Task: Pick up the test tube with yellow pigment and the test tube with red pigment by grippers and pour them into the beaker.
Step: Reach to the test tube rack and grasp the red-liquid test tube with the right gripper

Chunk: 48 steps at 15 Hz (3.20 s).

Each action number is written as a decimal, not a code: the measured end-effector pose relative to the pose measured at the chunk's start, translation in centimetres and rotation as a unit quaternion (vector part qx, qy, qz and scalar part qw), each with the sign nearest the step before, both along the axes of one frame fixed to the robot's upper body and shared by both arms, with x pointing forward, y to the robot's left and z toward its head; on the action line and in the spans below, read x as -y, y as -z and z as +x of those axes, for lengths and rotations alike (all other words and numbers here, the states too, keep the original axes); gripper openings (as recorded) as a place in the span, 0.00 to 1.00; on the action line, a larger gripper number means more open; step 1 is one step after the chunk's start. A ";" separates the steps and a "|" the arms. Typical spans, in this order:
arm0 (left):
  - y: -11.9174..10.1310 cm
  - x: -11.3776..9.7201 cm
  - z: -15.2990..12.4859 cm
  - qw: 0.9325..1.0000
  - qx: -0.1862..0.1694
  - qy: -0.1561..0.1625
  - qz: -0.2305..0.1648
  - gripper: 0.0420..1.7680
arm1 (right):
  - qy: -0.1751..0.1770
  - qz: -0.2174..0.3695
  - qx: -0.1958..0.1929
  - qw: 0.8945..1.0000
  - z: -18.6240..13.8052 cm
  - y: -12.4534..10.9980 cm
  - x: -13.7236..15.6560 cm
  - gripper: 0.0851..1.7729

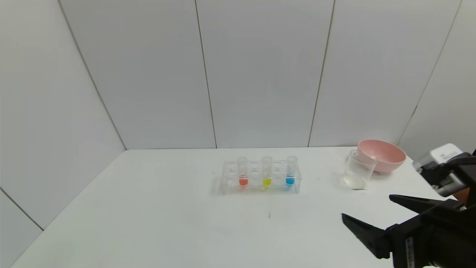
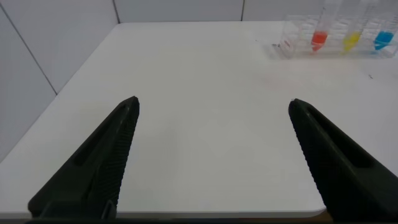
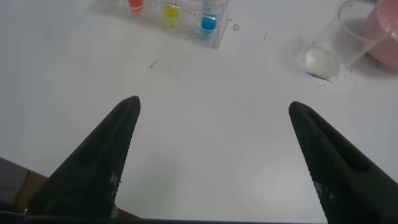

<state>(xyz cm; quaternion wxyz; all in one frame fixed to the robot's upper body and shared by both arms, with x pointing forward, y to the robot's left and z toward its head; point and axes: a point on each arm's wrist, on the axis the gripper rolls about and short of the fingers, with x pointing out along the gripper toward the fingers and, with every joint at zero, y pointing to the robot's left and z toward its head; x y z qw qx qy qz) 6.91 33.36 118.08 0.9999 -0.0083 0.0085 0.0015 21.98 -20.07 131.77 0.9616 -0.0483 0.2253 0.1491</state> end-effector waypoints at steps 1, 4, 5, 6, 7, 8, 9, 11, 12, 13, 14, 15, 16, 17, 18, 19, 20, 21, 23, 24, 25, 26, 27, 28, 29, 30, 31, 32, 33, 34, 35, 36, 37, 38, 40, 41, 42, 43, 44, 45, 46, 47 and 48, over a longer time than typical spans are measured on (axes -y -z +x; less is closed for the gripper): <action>0.0 0.0 0.0 1.000 0.000 0.000 0.000 0.97 | -0.007 0.005 -0.010 1.000 0.0 0.2 -1.4 0.96; 0.0 0.0 0.0 1.000 0.000 0.000 0.000 0.97 | -0.006 0.024 -0.029 0.999 0.9 0.6 -5.5 0.96; 0.0 0.0 0.0 1.000 0.000 0.000 0.000 0.97 | -0.004 0.024 -0.032 0.999 1.5 0.7 -6.9 0.96; 0.0 0.0 0.0 1.000 0.000 0.000 0.000 0.97 | -0.001 0.027 -0.033 0.999 2.1 0.8 -8.4 0.96; 0.0 0.0 0.0 1.000 0.000 0.000 0.000 0.97 | 0.005 0.027 -0.033 0.999 2.7 1.1 -9.8 0.96; 0.0 0.0 0.0 1.000 0.000 0.000 0.000 0.97 | 0.012 0.028 -0.032 0.999 3.4 1.3 -11.2 0.96; 0.0 0.0 0.0 1.000 0.000 0.000 0.000 0.97 | 0.019 0.030 -0.032 0.999 4.1 1.7 -12.6 0.96; 0.0 0.0 0.0 1.000 0.000 0.000 0.000 0.97 | 0.036 0.035 -0.031 0.998 5.6 2.8 -15.3 0.96; 0.0 0.0 0.0 1.000 0.000 0.000 0.000 0.97 | 0.045 0.035 -0.028 0.998 6.3 3.3 -16.5 0.96; 0.0 0.0 0.0 1.000 0.000 0.000 0.000 0.97 | 0.051 0.035 -0.025 0.998 6.9 3.7 -17.5 0.96; 0.0 0.0 0.0 1.000 0.000 0.000 0.000 0.97 | 0.056 0.034 -0.023 0.998 7.6 4.1 -18.4 0.96; 0.0 0.0 0.0 1.000 0.000 0.000 0.000 0.97 | 0.060 0.035 -0.020 0.997 8.3 4.4 -19.2 0.96; 0.0 0.0 0.0 1.000 0.000 0.000 0.000 0.97 | 0.064 0.036 -0.018 0.997 9.0 4.7 -19.8 0.96; 0.0 0.0 0.0 1.000 0.000 0.000 0.000 0.97 | 0.068 0.034 -0.018 0.997 9.7 5.1 -20.3 0.96; 0.0 0.0 0.0 1.000 0.000 0.000 0.000 0.97 | 0.072 0.032 -0.016 0.997 10.6 5.6 -20.8 0.96; 0.0 0.0 0.0 1.000 0.000 0.000 0.000 0.97 | 0.076 0.028 -0.014 0.997 11.5 6.0 -21.2 0.96; 0.0 0.0 0.0 1.000 0.000 0.000 0.000 0.97 | 0.079 0.026 -0.011 0.996 12.5 6.4 -21.6 0.96; 0.0 0.0 0.0 1.000 0.000 0.000 0.000 0.97 | 0.084 0.024 -0.007 0.996 13.5 6.8 -22.0 0.96; 0.0 0.0 0.0 1.000 0.000 0.000 0.000 0.97 | 0.091 0.021 0.001 0.996 15.5 7.5 -22.7 0.96; 0.0 0.0 0.0 1.000 0.000 0.000 0.000 0.97 | 0.093 0.019 0.005 0.995 16.4 7.9 -23.2 0.96; 0.0 0.0 0.0 1.000 0.000 0.000 0.000 0.97 | 0.094 0.019 0.010 0.995 17.2 8.2 -23.6 0.96; 0.0 0.0 0.0 1.000 0.000 0.000 0.000 0.97 | 0.094 0.017 0.014 0.995 17.8 8.5 -24.0 0.96; 0.0 0.0 0.0 1.000 0.000 0.000 0.000 0.97 | 0.094 0.017 0.019 0.995 18.5 8.8 -24.5 0.96; 0.0 0.0 0.0 1.000 0.000 0.000 0.000 0.97 | 0.093 0.017 0.022 0.995 19.1 9.0 -24.9 0.96; 0.0 0.0 0.0 1.000 0.000 0.000 0.000 0.97 | 0.094 0.015 0.024 0.995 19.6 9.4 -25.2 0.96; 0.0 0.0 0.0 1.000 0.000 0.000 0.000 0.97 | 0.094 0.012 0.025 0.995 20.0 9.8 -25.4 0.96; 0.0 0.0 0.0 1.000 0.000 0.000 0.000 0.97 | 0.094 0.007 0.026 0.995 20.4 10.4 -25.5 0.96; 0.0 0.0 0.0 1.000 0.000 0.000 0.000 0.97 | 0.096 0.004 0.026 0.995 20.7 10.8 -25.5 0.96; 0.0 0.0 0.0 1.000 0.000 0.000 0.000 0.97 | 0.099 0.002 0.027 0.995 21.1 11.2 -25.4 0.96; 0.0 0.0 0.0 1.000 0.000 0.000 0.000 0.97 | 0.101 0.003 0.030 0.994 21.5 11.4 -25.3 0.96; 0.0 0.0 0.0 1.000 0.000 0.000 0.000 0.97 | 0.102 0.006 0.037 0.994 21.9 11.5 -25.2 0.96; 0.0 0.0 0.0 1.000 0.000 0.000 0.000 0.97 | 0.102 0.012 0.048 0.994 22.3 11.6 -25.2 0.96; 0.0 0.0 0.0 1.000 0.000 0.000 0.000 0.97 | 0.102 0.018 0.060 0.993 22.7 11.7 -25.2 0.96; 0.0 0.0 0.0 1.000 0.000 0.000 0.000 0.97 | 0.099 0.016 0.067 0.993 22.9 11.9 -25.3 0.96; 0.0 0.0 0.0 1.000 0.000 0.000 0.000 0.97 | 0.097 0.010 0.069 0.993 23.1 12.7 -25.4 0.96; 0.0 0.0 0.0 1.000 0.000 0.000 0.000 0.97 | 0.097 0.008 0.067 0.993 23.2 12.9 -25.4 0.96; 0.0 0.0 0.0 1.000 0.000 0.000 0.000 0.97 | 0.098 0.007 0.067 0.993 23.3 13.0 -25.3 0.96; 0.0 0.0 0.0 1.000 0.000 0.000 0.000 0.97 | 0.099 0.007 0.067 0.993 23.3 13.0 -25.3 0.96; 0.0 0.0 0.0 1.000 0.000 0.000 0.000 0.97 | 0.100 0.007 0.067 0.993 23.5 13.0 -25.1 0.96; 0.0 0.0 0.0 1.000 0.000 0.000 0.000 0.97 | 0.101 0.007 0.067 0.993 23.6 13.0 -25.1 0.96; 0.0 0.0 0.0 1.000 0.000 0.000 0.000 0.97 | 0.102 0.008 0.067 0.992 23.6 12.9 -25.0 0.96; 0.0 0.0 0.0 1.000 0.000 0.000 0.000 0.97 | 0.104 0.008 0.068 0.992 23.8 12.9 -24.9 0.96; 0.0 0.0 0.0 1.000 0.000 0.000 0.000 0.97 | 0.105 0.009 0.068 0.992 23.8 12.8 -24.8 0.96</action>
